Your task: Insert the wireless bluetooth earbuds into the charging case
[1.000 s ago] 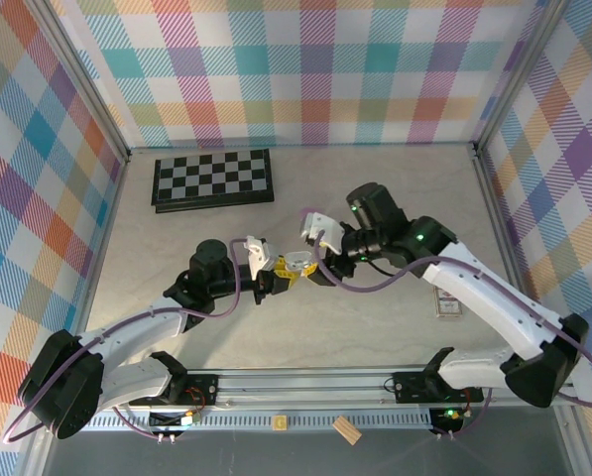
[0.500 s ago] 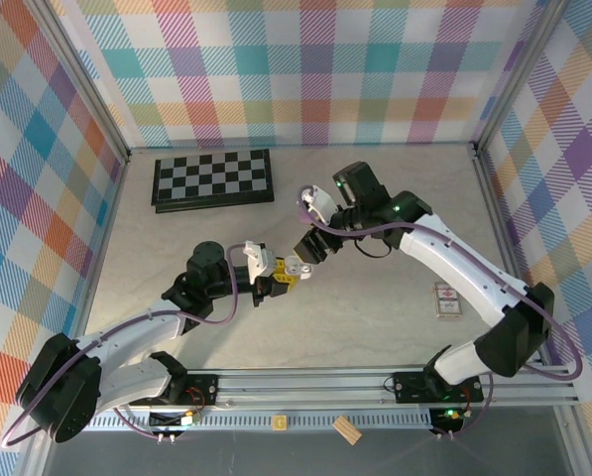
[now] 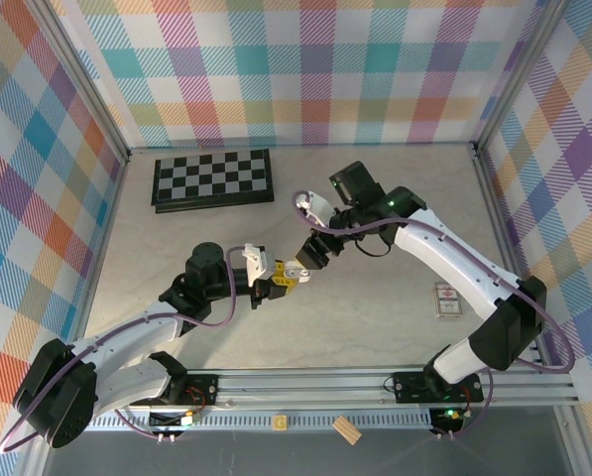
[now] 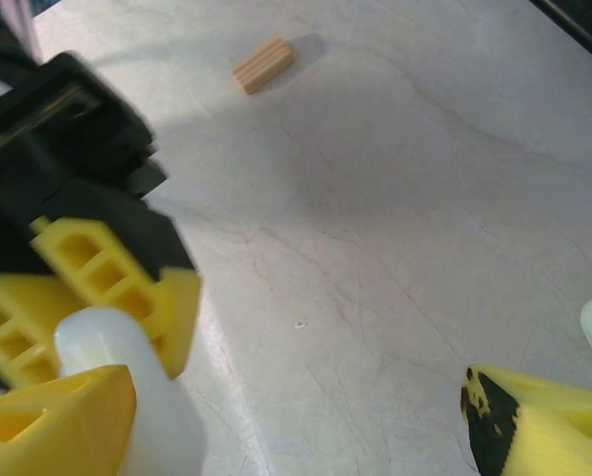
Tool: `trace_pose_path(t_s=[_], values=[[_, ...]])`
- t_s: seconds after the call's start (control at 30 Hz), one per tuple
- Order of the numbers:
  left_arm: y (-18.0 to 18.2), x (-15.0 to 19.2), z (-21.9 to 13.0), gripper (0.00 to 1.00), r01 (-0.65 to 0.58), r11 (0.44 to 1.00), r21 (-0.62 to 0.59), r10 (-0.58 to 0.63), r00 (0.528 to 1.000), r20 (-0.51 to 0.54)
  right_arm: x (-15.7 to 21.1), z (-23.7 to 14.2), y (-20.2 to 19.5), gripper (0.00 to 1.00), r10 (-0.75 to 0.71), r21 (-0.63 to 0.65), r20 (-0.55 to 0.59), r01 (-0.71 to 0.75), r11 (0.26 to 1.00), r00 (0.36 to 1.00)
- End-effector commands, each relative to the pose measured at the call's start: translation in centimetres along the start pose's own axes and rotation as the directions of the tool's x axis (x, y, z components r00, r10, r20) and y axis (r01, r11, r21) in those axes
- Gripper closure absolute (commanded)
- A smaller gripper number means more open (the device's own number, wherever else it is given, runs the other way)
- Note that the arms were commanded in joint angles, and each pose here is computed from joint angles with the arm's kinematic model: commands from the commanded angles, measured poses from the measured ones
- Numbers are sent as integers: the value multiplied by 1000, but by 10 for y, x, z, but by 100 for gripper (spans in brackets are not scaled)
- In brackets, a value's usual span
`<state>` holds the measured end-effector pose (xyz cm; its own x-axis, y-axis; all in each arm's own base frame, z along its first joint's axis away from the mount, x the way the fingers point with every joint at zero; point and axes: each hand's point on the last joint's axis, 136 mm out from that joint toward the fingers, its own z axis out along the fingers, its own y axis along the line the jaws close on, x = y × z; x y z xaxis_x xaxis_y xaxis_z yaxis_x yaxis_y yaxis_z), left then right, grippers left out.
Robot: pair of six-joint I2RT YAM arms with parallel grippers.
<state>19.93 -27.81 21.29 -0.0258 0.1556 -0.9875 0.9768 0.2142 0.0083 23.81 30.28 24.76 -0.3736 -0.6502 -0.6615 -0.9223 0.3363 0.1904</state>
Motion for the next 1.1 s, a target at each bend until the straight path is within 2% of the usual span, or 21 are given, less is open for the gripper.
trace_pose_path(t_s=[0.0,0.2,0.3,0.4,0.53,0.7,0.8,0.87,0.97,1.07], values=[[9,-21,-3,86,-48,998,-38,50,998,49,15,-12,23,14,-73,-75,-17,72,995,997],[7,-25,-2,86,-57,998,-21,58,997,58,7,-23,23,13,-146,-17,74,147,989,987],[4,-26,-2,86,-64,998,-3,64,996,63,-7,-29,9,17,-49,40,121,44,998,991],[-1,-28,-3,86,-86,996,16,84,994,75,-14,-27,-16,21,108,78,106,-117,990,988],[-3,-30,-3,86,-99,995,28,96,992,84,-9,-9,-27,20,105,80,54,-110,991,993],[-6,-36,-5,86,-109,993,38,105,989,105,0,-2,-22,18,39,59,13,-39,998,999],[-3,-38,-7,86,-104,994,8,103,988,113,14,-2,6,16,-85,-29,-1,85,996,996],[0,-37,-7,86,-104,995,-11,104,988,112,21,-5,26,15,-158,-78,20,160,984,987],[1,-38,-8,86,-101,995,-22,103,988,113,25,-13,41,14,-194,-118,56,199,973,979],[1,-38,-7,86,-100,995,-18,101,988,113,23,-21,46,13,-209,-108,84,218,970,974]])
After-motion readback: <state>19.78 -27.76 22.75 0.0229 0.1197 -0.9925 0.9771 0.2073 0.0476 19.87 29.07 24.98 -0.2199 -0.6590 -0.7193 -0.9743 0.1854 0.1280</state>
